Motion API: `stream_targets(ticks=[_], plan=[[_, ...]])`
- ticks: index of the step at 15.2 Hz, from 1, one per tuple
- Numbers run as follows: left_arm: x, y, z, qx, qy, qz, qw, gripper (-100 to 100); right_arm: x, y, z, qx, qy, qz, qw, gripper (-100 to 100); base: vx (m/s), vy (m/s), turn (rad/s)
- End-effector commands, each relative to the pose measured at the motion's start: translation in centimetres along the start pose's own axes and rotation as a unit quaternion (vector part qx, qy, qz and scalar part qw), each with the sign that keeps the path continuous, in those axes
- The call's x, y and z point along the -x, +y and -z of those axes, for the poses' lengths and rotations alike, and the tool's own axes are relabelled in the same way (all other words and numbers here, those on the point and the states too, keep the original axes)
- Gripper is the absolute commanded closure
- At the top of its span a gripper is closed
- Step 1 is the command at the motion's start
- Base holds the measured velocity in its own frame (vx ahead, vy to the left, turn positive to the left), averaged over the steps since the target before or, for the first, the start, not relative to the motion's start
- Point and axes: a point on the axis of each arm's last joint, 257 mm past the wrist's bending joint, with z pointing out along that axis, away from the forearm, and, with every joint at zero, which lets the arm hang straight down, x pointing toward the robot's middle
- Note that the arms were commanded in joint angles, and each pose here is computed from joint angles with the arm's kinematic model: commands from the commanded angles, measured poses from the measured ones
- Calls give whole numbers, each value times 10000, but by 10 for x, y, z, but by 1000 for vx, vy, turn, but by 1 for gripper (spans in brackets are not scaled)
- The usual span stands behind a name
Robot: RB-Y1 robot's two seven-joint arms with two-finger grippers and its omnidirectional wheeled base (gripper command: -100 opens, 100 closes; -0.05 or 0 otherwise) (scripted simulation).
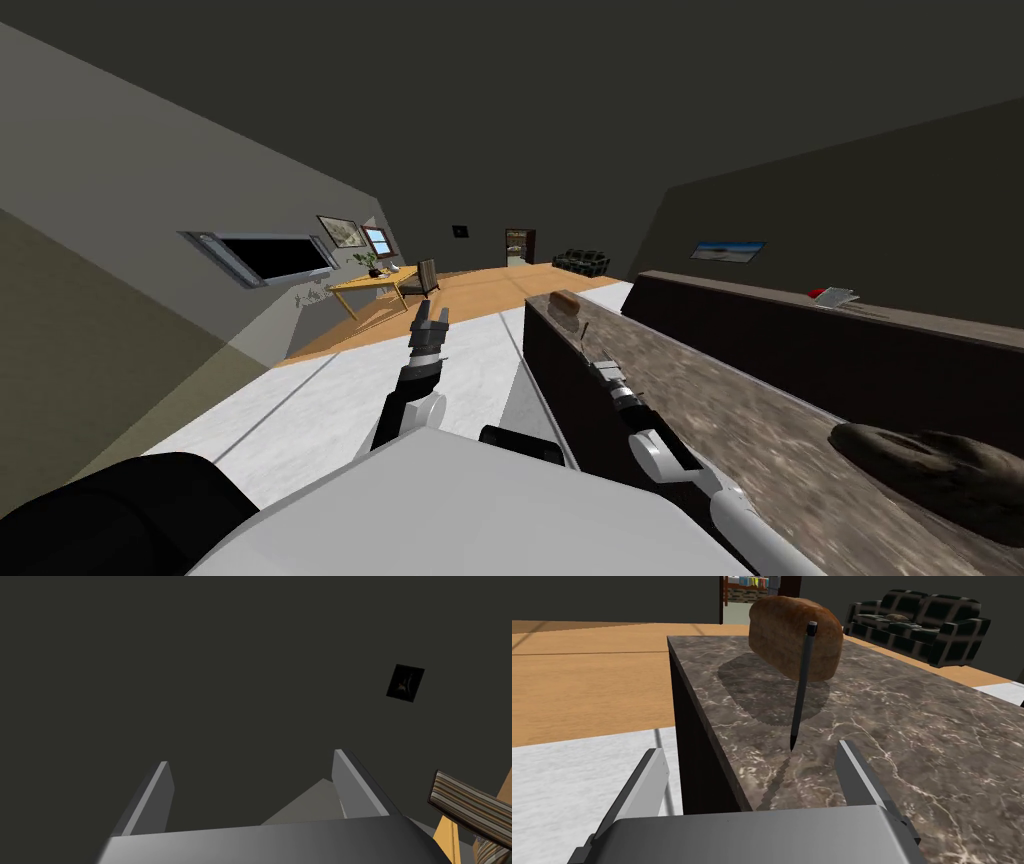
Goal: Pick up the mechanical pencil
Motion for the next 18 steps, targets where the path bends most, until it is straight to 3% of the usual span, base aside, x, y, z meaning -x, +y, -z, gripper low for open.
stream_targets(ticks=[1,6,12,16,17,18], plan=[[0,0,0,0,0,0,10000,0,-3,13,-2,57,58,-13,10000,-100,11,-31,223],[0,0,0,0,0,-1,10000,0,-16,65,-8,316,256,-59,9992,-100,31,-36,308],[0,0,0,1,0,-1,10000,0,-13,88,-3,469,288,-178,9983,-100,38,-40,165],[0,0,0,1,0,-2,10000,0,14,89,15,572,101,-386,9976,-100,42,-65,143],[0,0,0,1,0,-2,10000,0,6,91,9,545,166,-307,9979,-100,26,-57,40],[0,0,0,1,0,-2,10000,0,-1,90,-10,682,293,-169,9971,-100,-37,-125,225]])
